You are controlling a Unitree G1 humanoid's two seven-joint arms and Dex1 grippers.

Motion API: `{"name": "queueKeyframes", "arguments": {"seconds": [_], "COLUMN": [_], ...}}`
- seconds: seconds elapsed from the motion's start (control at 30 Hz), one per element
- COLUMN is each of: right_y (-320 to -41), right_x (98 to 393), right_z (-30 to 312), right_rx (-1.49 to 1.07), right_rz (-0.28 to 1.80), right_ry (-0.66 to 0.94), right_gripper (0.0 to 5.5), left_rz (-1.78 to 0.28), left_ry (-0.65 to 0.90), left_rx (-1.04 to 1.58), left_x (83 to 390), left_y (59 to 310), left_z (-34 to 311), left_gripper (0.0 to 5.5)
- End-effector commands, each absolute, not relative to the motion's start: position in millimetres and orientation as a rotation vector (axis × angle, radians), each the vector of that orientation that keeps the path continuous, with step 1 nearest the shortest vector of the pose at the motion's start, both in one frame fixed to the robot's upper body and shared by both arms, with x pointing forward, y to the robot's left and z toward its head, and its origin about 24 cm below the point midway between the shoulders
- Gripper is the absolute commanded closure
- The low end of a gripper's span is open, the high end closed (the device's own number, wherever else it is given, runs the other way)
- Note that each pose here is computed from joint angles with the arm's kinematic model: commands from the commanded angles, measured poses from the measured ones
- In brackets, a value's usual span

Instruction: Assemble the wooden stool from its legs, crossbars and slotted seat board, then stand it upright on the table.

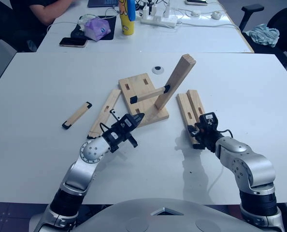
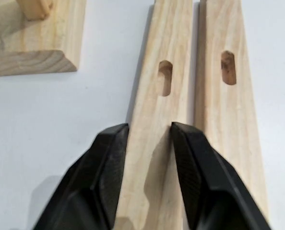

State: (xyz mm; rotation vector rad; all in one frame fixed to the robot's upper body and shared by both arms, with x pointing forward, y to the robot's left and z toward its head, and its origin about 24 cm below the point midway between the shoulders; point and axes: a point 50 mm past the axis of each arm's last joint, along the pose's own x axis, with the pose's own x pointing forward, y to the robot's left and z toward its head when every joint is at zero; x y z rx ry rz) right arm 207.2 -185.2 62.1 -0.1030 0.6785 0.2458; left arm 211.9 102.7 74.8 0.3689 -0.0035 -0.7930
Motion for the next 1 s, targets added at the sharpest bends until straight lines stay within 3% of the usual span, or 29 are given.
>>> {"name": "queueKeyframes", "arguments": {"seconds": [0.03, 0.47, 1.0], "right_y": [-180, -180, -175], "right_x": [199, 212, 221], "right_z": [45, 53, 67], "right_rx": [-0.072, -0.176, -0.040], "right_rz": [0.295, 0.302, 0.272], "right_ry": [0.801, 0.711, 0.585], "right_gripper": [3.83, 1.98, 1.93], "left_rz": [-0.788, -0.786, -0.789], "left_ry": [0.006, 0.015, 0.023], "left_rx": [0.372, 0.354, 0.317], "left_x": [211, 209, 202], "left_y": [103, 100, 98], "left_z": [72, 70, 67], "left_gripper": [5.50, 5.50, 5.50]}}
